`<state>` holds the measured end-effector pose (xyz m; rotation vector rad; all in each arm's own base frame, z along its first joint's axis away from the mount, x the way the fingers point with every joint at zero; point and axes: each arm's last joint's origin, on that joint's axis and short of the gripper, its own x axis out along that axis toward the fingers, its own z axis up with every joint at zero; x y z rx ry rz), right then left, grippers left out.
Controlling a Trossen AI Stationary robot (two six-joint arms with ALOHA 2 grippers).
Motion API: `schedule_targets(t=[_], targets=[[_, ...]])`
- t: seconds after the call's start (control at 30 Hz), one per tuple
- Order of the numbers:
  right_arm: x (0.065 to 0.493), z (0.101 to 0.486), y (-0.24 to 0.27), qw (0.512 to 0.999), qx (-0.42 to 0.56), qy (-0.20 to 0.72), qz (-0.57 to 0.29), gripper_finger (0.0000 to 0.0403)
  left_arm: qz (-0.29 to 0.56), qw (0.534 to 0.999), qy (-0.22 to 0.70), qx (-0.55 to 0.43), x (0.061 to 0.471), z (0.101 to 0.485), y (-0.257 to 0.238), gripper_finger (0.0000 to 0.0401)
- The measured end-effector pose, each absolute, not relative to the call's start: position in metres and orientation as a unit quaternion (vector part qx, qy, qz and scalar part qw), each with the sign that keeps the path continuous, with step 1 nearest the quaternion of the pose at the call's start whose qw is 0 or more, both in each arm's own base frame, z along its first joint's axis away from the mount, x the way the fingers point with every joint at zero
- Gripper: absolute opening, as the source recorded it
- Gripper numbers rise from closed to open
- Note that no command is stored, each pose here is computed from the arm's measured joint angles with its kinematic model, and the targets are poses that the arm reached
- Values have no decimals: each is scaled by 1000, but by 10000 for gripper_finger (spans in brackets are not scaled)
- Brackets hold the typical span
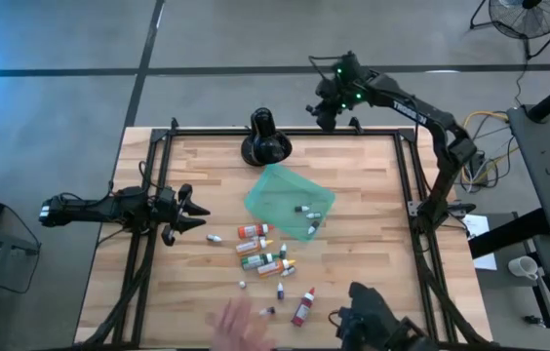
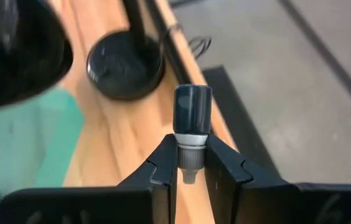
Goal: Pick & Place food coloring
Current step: Put the small black food coloring bottle into the green bin
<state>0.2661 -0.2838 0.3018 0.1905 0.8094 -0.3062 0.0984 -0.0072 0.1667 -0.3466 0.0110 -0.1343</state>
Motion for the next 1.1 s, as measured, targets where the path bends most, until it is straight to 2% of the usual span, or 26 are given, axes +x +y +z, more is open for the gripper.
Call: schedule_targets(t=[0.47,0.83,1.1], targets=[[266,303,-260,890,65,442,-88,45,-66,983,6,-172,98,167,-7,117],[267,310,-246,891,47,447,-57,45,-67,983,6,-172,98,167,-7,117],[277,294,-208,853,97,513,10,45,-67,983,5,-172,98,167,-7,117]])
